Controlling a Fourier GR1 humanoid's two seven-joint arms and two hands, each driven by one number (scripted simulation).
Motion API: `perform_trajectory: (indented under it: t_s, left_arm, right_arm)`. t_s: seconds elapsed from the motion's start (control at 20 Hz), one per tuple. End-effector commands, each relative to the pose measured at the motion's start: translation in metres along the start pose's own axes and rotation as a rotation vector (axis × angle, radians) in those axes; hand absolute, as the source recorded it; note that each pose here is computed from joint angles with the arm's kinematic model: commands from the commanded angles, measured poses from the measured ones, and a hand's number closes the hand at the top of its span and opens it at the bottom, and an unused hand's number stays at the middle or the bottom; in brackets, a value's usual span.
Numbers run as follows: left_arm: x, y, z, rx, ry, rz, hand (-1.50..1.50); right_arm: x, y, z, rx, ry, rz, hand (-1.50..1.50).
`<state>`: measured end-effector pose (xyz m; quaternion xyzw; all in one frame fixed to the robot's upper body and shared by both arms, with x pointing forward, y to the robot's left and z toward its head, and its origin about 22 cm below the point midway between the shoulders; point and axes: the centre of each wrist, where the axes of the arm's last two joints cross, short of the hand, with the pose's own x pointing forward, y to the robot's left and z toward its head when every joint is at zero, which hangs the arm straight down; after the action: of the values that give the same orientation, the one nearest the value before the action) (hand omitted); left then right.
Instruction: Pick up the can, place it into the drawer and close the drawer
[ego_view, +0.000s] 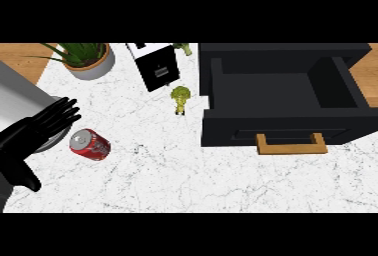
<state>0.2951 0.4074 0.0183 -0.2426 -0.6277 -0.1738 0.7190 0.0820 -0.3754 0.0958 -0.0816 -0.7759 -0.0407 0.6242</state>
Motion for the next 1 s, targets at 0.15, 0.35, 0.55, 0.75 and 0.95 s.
perform_trajectory:
  t_s: [0.15,0.35,0.55,0.75,0.95]
  left_arm:
    - [-0.031,0.012,0.005,0.062,-0.007,-0.008,-1.50]
    - [-0.043,0.018,-0.003,0.081,0.015,-0.022,-1.50]
    - [-0.051,0.025,0.009,0.094,0.009,-0.026,-1.50]
    - [-0.082,0.009,-0.001,0.089,0.067,0.001,-1.50]
    - [-0.084,0.012,-0.001,0.109,0.074,0.017,-1.50]
  right_arm:
    - [-0.009,-0.005,-0.012,-0.008,0.020,0.005,-1.50]
    - [-0.008,0.001,0.000,-0.002,-0.005,0.007,-1.50]
    - [0.011,-0.012,-0.002,0.005,-0.006,0.004,-1.50]
    - [0.004,0.004,-0.005,0.006,-0.008,-0.012,-1.50]
    - [0.015,-0.018,0.011,-0.003,-0.016,0.010,-1.50]
